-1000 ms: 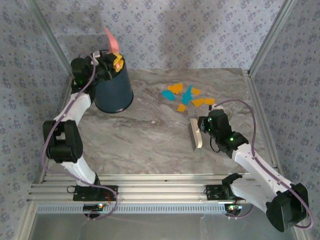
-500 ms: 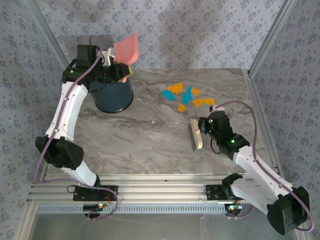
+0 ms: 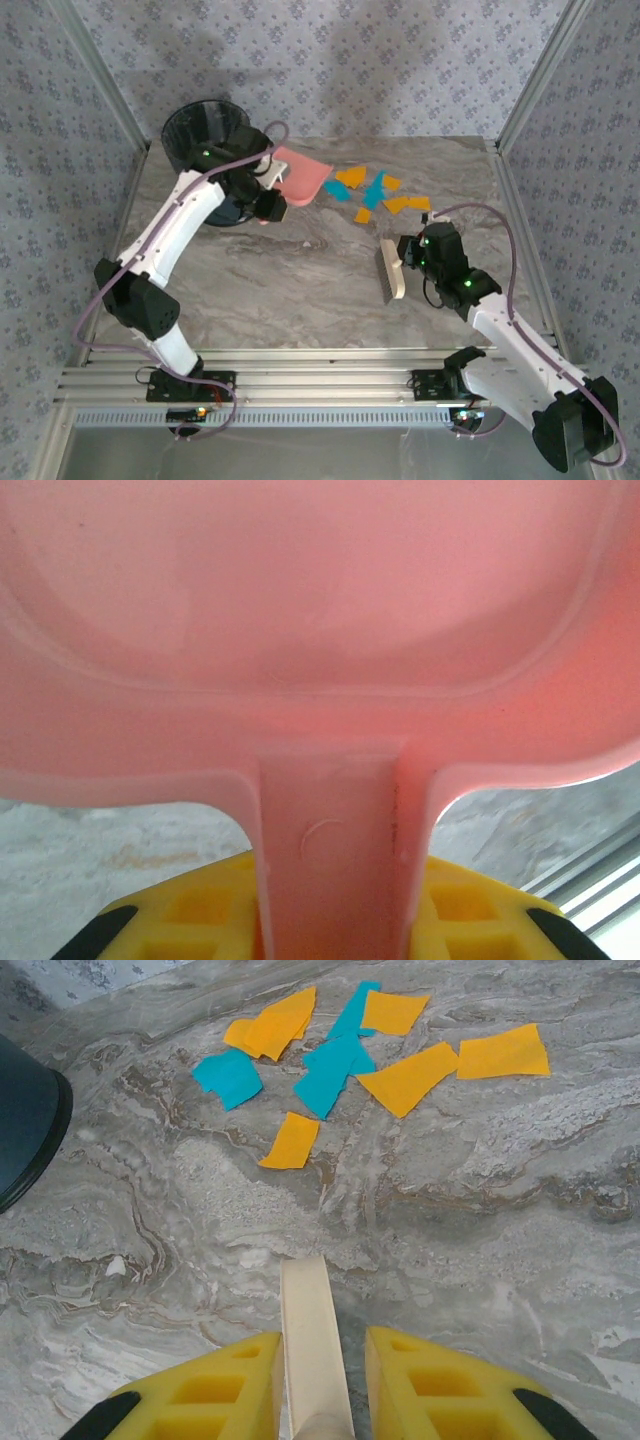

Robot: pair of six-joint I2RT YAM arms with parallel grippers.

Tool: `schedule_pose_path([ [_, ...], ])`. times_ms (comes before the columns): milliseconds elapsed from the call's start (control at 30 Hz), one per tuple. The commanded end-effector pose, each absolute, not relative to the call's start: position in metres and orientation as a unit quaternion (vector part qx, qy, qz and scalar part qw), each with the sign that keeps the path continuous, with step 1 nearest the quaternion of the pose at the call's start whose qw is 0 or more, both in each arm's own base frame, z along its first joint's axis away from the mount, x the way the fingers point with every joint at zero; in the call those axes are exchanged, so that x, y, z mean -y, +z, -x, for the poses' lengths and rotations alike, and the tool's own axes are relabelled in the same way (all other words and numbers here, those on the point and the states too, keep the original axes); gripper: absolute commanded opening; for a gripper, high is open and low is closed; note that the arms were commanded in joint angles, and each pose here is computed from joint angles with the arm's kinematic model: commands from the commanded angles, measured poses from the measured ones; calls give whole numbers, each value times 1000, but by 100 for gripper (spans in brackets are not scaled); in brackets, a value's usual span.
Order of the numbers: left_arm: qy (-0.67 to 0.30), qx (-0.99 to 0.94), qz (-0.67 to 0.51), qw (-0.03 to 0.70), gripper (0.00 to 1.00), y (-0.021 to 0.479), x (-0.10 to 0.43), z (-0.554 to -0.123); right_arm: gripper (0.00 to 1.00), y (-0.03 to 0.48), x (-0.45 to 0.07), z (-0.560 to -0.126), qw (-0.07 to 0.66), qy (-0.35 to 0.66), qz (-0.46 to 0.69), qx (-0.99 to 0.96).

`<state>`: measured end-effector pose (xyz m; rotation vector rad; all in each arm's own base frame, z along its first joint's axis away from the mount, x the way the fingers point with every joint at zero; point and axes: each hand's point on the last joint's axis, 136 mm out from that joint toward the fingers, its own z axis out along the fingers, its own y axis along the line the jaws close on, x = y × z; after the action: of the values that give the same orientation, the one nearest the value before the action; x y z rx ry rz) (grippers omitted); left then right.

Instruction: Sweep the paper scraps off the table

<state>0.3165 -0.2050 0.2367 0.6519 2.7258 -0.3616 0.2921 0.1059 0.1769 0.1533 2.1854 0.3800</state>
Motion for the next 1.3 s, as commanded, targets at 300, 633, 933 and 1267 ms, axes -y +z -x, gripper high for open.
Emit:
schedule_pose_path([
  [300,-42,-946,-314,75,0,164,202,-274,0,180,-100,-291,449,166,-78,-874],
  [633,-41,-940,-338,-7,0,104,216,-247,0,176,-97,-287,441,162,-80,-879],
  [933,-38,-934,-351,-52,0,67,222,-234,0,174,-95,-286,439,161,-82,-880],
  [1267,-34,-931,-357,-68,0,55,223,-230,0,181,-93,-285,445,167,-85,-876],
])
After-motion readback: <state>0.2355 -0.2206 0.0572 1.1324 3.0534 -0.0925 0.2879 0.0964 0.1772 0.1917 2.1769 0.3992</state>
